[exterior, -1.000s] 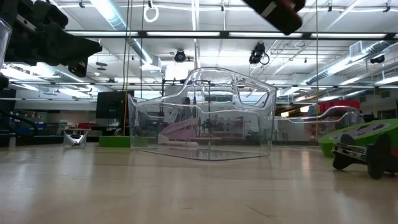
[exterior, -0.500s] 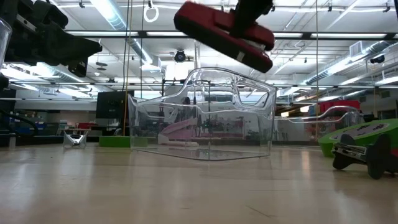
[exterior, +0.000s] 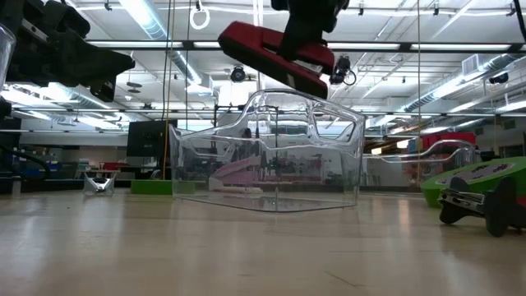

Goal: Pick and place Stapler, Stapler remover, tape
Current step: Put the red stapler into the middle transparent bin

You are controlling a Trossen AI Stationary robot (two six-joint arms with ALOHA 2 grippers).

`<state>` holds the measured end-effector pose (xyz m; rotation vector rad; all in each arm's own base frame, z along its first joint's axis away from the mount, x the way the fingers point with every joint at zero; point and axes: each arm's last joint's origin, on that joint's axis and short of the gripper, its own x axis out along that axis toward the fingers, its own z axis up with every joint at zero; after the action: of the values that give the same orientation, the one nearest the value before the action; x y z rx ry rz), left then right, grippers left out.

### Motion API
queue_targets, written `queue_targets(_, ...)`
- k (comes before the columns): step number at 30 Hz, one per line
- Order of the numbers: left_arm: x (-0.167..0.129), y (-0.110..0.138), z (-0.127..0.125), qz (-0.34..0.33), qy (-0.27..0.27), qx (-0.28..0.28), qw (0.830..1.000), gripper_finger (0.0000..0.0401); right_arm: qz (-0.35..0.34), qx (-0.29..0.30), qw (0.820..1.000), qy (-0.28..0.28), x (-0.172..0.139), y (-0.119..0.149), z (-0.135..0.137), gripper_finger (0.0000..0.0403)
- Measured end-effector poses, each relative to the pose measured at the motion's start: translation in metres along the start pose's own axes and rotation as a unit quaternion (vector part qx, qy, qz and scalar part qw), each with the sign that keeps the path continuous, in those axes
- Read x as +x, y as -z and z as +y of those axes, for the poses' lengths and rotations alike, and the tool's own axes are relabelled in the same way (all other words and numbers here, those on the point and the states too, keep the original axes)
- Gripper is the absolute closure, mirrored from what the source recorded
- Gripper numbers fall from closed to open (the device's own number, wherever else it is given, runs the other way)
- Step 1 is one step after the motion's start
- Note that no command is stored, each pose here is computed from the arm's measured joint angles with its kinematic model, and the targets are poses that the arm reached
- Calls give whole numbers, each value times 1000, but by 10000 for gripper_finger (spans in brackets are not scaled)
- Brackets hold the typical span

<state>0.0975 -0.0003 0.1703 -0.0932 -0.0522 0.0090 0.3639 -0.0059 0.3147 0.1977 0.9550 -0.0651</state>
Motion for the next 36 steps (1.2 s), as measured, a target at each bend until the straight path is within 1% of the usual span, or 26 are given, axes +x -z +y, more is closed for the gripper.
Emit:
queue_targets(4,0,0,0,0,0,0,1000,371,13,61,998,6,11,0,-5,261)
queue_targets(8,0,0,0,0,0,0,1000,371,32,109,993,10,27,2,-5,261)
queue_targets(15,0,0,0,0,0,0,1000,371,58,163,985,22,59,5,-8,261)
queue_targets(26,0,0,0,0,0,0,1000,371,97,189,977,35,97,13,-12,261)
queue_targets(28,0,0,0,0,0,0,1000,371,99,191,976,27,102,13,-11,261)
queue_targets(32,0,0,0,0,0,0,1000,371,108,193,975,30,110,16,-12,261)
queue_targets(36,0,0,0,0,0,0,1000,371,108,194,974,32,111,16,-13,261)
